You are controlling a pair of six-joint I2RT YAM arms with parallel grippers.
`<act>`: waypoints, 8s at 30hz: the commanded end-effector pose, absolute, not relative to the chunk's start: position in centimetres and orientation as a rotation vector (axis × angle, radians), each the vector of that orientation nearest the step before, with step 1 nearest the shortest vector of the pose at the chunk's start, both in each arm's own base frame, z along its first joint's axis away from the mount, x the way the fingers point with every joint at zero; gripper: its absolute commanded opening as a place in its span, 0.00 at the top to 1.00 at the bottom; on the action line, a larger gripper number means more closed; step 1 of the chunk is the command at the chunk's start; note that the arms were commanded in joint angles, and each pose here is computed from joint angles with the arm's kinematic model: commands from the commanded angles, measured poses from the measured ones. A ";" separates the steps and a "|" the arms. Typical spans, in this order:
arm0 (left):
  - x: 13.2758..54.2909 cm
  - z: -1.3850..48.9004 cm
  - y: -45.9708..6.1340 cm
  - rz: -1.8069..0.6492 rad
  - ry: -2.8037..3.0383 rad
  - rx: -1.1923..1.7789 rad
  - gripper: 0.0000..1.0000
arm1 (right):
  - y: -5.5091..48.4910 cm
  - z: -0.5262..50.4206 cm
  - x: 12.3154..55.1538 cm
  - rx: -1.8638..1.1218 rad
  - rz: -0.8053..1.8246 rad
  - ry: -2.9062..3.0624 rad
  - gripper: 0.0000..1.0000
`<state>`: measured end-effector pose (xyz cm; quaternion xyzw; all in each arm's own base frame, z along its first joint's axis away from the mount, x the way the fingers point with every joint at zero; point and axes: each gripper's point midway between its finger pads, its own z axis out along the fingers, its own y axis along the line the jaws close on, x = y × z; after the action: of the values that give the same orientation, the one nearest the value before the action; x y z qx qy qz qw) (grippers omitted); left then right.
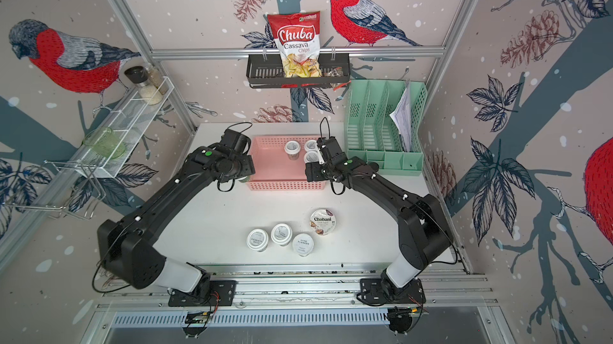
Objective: Put the yogurt in the basket
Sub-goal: Place the yogurt in the basket, then pick up the yogurt from the center of the board.
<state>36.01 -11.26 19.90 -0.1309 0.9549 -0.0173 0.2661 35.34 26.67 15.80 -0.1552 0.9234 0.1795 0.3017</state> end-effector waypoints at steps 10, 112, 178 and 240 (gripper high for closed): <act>45.9 18.3 -14.5 -0.087 2.587 -0.178 0.26 | 26.1 17.2 35.1 -0.416 0.470 2.422 0.12; 55.4 8.6 -19.0 -0.153 2.633 -0.059 0.10 | 25.3 15.3 35.5 -0.399 0.467 2.469 0.12; 41.1 21.0 -9.2 -0.114 2.396 -0.170 0.05 | 37.5 8.7 14.0 -1.527 0.301 2.320 0.03; 40.7 21.1 -4.0 -0.006 2.297 -0.356 0.05 | 39.0 19.3 31.4 -1.199 0.132 2.281 0.19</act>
<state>40.23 -4.26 20.44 -0.1314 0.9157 -0.0020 0.3798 29.54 40.20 19.65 -0.4457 0.8451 0.0846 0.2831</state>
